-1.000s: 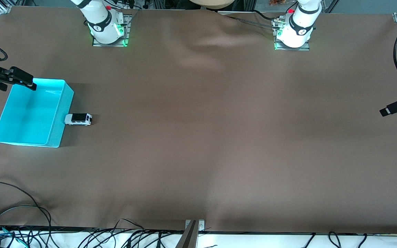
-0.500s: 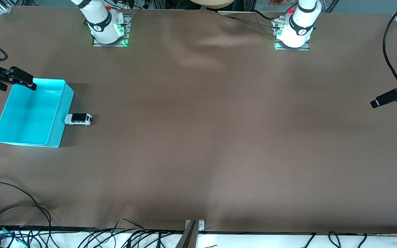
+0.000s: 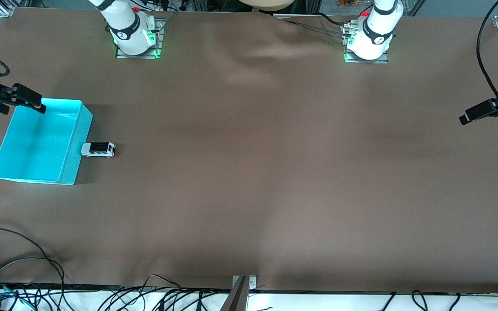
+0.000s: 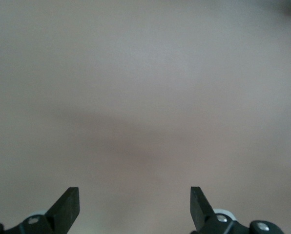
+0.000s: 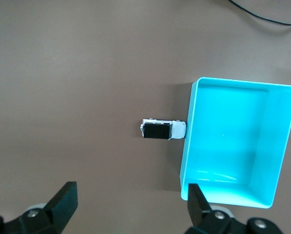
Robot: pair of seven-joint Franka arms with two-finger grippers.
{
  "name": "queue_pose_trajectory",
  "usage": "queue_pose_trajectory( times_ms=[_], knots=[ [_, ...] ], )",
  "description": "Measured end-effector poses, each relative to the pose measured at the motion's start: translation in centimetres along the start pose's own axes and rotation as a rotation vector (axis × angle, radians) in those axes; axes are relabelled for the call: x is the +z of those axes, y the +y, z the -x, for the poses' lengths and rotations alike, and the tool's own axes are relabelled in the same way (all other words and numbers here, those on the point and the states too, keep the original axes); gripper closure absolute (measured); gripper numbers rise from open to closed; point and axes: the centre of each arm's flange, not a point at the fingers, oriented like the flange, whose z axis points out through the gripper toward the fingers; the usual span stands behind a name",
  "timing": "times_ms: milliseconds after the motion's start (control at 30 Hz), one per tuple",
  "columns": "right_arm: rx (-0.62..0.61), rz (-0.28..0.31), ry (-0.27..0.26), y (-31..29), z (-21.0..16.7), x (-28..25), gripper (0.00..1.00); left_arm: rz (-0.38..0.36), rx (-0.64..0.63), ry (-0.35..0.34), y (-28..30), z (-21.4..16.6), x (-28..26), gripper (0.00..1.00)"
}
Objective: Wind and store white jeep toy
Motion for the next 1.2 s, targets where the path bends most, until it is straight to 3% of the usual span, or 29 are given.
queue_pose_trajectory(
  times_ms=[467, 1000, 1200],
  knots=[
    [0.0, 0.0, 0.0, 0.0, 0.0, 0.0, 0.0, 0.081, 0.035, 0.021, 2.4, 0.1, -0.3, 0.0],
    [0.005, 0.0, -0.002, 0.2, 0.0, 0.1, 0.0, 0.08, 0.123, 0.012, 7.6, 1.5, 0.1, 0.0],
    [0.006, -0.001, -0.007, 0.3, -0.1, 0.4, 0.0, 0.028, 0.132, 0.019, 7.5, 1.4, 0.3, 0.0]
  ],
)
